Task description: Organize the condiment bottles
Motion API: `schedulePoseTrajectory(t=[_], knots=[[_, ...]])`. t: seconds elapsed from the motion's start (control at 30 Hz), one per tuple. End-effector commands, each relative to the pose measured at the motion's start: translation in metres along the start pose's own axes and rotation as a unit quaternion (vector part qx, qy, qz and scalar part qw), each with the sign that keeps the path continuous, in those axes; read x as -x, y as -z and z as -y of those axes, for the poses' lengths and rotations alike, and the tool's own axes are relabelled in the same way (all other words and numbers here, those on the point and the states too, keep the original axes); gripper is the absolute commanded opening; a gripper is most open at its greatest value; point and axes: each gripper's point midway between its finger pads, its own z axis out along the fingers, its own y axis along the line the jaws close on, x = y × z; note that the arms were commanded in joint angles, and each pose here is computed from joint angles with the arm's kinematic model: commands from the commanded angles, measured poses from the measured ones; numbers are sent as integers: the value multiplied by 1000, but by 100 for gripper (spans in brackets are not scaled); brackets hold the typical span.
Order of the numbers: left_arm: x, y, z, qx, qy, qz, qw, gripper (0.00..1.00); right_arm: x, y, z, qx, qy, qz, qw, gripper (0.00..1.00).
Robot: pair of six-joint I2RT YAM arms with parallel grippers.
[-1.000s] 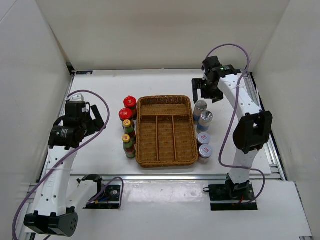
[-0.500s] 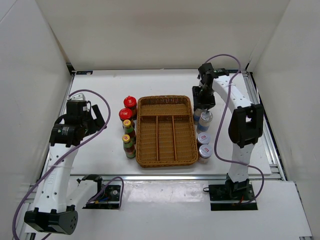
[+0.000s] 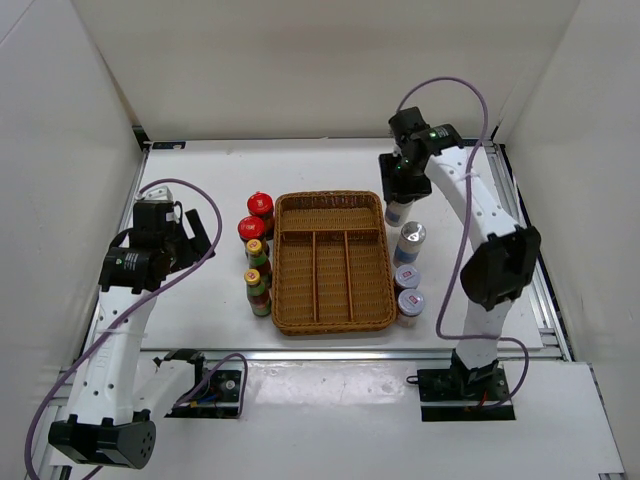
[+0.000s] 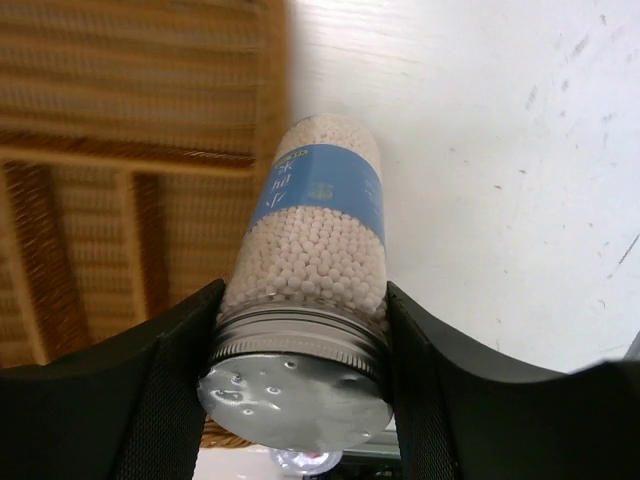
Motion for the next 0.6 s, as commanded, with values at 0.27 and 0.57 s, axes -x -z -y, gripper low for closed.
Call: schedulePoseTrajectory(t=[0.27,0.57], knots=[[-3,5,8,-27,18,4,999,100,-62,43,-78,69,68,24,995,11],[-4,8,12,-36,12,7,999,100,-91,-10,-89,71,86,11,994,38]])
